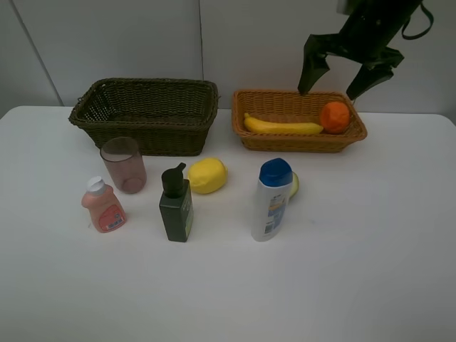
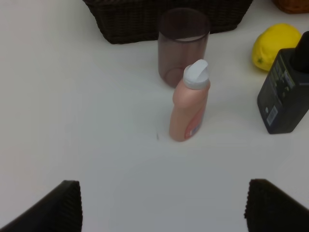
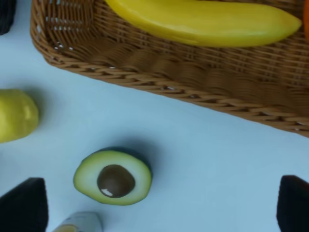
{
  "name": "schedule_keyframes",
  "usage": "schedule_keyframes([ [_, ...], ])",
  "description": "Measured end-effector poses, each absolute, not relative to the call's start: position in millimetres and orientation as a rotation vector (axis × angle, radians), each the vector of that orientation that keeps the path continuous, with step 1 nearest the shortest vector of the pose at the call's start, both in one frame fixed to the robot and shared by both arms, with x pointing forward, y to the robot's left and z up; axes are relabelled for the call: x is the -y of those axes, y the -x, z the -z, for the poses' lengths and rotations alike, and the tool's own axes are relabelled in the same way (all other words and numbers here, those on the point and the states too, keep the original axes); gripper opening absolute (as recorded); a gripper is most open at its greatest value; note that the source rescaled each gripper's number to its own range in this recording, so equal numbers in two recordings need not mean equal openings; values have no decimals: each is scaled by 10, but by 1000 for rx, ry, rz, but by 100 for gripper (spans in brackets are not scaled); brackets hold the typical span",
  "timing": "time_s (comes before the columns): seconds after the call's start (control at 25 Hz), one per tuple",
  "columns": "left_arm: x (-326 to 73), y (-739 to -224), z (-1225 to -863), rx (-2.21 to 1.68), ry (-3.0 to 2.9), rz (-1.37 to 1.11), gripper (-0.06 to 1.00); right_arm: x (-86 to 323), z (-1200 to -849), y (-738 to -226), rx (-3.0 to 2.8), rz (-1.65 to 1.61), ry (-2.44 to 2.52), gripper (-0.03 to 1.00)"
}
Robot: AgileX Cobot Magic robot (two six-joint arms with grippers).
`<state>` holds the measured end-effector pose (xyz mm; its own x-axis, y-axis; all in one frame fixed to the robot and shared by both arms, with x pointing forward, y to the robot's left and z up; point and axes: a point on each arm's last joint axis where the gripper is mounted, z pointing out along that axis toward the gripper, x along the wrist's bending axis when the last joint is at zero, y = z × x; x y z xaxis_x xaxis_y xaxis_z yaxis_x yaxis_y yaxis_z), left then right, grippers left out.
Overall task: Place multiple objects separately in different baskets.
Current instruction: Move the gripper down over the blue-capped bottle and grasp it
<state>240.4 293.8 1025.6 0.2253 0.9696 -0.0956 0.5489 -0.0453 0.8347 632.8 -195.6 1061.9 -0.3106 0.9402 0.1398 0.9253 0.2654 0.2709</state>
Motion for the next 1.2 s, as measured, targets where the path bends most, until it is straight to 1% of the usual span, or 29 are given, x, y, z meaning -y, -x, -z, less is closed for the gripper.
schedule_keyframes([
  [0.48,-2938,-2404,-10256,-1427,-1704,-667,90,1148,-10930,-5851,-2619,-478,-1392,100],
  [0.6,-2938,-2404,-10256,-1427,-1704,-667,90,984,-10947,-5746,-2688,-452,-1194,100],
  [0.8,-2938,-2403,-10256,-1414,-1712,-659,90,751,-10961,-5585,-2805,-400,-730,100],
  [1.0,-2934,-2415,-10255,-1379,-1747,-628,90,681,-10816,-5405,-2903,-314,-387,100],
  [1.2,-2928,-2436,-10255,-1375,-1769,-611,90,799,-10638,-5240,-2975,-200,-185,100],
])
